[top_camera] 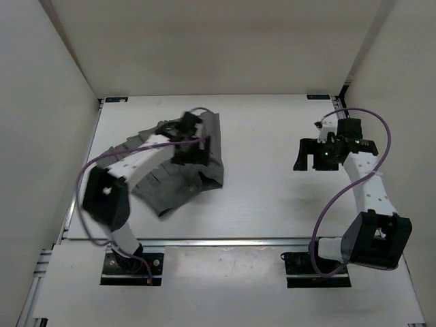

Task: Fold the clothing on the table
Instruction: Move the skirt to the center of the board, then flatten the skirt out

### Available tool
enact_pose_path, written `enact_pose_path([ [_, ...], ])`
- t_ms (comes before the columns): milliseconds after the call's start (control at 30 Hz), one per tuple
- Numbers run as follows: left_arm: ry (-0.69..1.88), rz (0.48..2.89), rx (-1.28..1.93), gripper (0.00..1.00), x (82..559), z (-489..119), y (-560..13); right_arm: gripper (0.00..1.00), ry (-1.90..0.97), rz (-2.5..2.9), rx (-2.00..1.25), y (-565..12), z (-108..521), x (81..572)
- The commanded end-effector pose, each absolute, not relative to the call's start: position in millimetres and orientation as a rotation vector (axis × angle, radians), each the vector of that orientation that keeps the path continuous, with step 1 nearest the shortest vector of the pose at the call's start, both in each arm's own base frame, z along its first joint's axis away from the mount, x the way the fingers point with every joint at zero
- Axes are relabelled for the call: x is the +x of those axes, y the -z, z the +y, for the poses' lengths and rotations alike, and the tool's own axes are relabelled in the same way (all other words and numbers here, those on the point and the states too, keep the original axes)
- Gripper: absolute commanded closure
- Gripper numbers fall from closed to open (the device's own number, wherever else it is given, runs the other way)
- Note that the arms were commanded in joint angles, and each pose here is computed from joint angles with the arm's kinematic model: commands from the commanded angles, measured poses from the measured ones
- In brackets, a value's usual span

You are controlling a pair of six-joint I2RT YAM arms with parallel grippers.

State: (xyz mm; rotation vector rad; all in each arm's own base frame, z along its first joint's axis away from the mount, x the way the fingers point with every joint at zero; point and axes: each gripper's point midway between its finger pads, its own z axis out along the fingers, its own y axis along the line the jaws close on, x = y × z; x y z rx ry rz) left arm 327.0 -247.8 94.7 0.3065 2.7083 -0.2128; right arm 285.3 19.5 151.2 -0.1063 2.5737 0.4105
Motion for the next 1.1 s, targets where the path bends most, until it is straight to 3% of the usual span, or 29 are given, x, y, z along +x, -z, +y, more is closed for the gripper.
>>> enact_pose_path([
  [0,0.264,2.444,-0.07,0.01,349,-155,-183,0.01,-0.539,2.463,-0.35,-170,57,296],
  [100,0.231,2.17,-0.116,0.02,340,-124,-238,0.01,-0.834,2.372,-0.387,-189,93,306],
  [167,0.253,2.134,-0.144,0.01,324,-111,-243,0.01,-1.016,2.352,-0.313,-190,107,312],
  [333,0.273,2.466,-0.197,0.01,262,-99,-161,0.01,-1.205,2.361,-0.331,-182,150,312],
  [433,0.201,2.508,-0.243,0.02,236,-94,-144,0.01,-0.979,2.369,-0.628,-163,182,309],
  [500,0.142,2.537,-0.265,0.01,221,-83,-135,0.01,-0.595,2.316,-0.871,-134,187,316],
  [567,0.122,2.536,-0.262,0.01,208,-78,-134,0.0,-0.407,2.157,-1.072,-122,215,303],
  [700,0.07,2.492,-0.329,0.02,196,-55,-144,0.02,-0.148,1.849,-1.163,-124,244,301],
  [1067,0.018,2.49,-0.357,0.02,186,-26,-163,0.07,-0.237,1.756,-1.108,-117,313,311],
])
